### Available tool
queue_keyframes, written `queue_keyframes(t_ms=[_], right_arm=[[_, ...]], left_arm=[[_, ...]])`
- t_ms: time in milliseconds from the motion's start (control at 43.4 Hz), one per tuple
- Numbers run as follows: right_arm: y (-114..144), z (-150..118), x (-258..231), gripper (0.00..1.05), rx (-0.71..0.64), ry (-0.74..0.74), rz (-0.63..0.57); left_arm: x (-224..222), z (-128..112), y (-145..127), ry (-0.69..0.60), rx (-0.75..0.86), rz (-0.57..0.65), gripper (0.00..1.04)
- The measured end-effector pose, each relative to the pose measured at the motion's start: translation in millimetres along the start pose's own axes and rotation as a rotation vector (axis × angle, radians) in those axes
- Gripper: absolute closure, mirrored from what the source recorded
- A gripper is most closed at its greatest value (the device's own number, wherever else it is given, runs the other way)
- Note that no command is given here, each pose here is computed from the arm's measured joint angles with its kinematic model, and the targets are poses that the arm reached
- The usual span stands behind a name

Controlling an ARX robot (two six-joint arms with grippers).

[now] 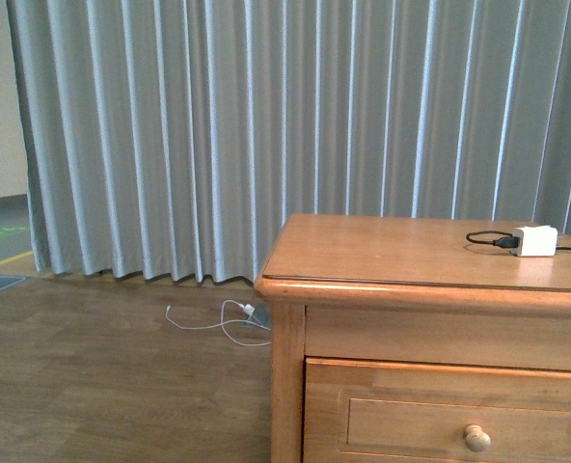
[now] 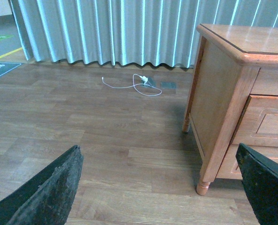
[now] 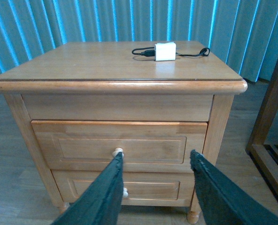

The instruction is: Place pink marker in drawer with both arms

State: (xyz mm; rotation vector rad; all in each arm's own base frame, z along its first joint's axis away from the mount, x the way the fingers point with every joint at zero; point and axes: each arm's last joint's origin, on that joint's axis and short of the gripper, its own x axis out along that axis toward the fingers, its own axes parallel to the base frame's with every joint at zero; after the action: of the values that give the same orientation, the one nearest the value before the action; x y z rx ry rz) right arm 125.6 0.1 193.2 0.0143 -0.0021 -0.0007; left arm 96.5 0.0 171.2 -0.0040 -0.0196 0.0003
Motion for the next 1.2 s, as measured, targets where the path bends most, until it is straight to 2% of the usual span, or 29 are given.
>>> queue_keyframes(t_ms=[115,254,645,899,1198], right_arm=[[-0.1,-7.8,-3.5,0.83,-0.005,0.010,0.000],[-0.2,-10.0,-6.9,1.04,-0.008,0.001,0.000],[-0.4,-25.3,-14.9,1.03,-0.011,-0.002,0.000],[-0.4,-29.8,-24.8,1.03,-0.011,0.029,0.001],[-0.4,-27.8,-28.1,1.03,-0.011,-0.001,0.002]], left_arm=[[0.0,0.0,0.0,0.000,0.000,0.000,0.06],[0.0,0.0,0.0,0.000,0.000,0.000,0.06],[0.0,0.0,0.0,0.000,0.000,0.000,0.06],[0.0,0.0,0.0,0.000,0.000,0.000,0.06],[0.0,0.0,0.0,0.000,0.000,0.000,0.06]])
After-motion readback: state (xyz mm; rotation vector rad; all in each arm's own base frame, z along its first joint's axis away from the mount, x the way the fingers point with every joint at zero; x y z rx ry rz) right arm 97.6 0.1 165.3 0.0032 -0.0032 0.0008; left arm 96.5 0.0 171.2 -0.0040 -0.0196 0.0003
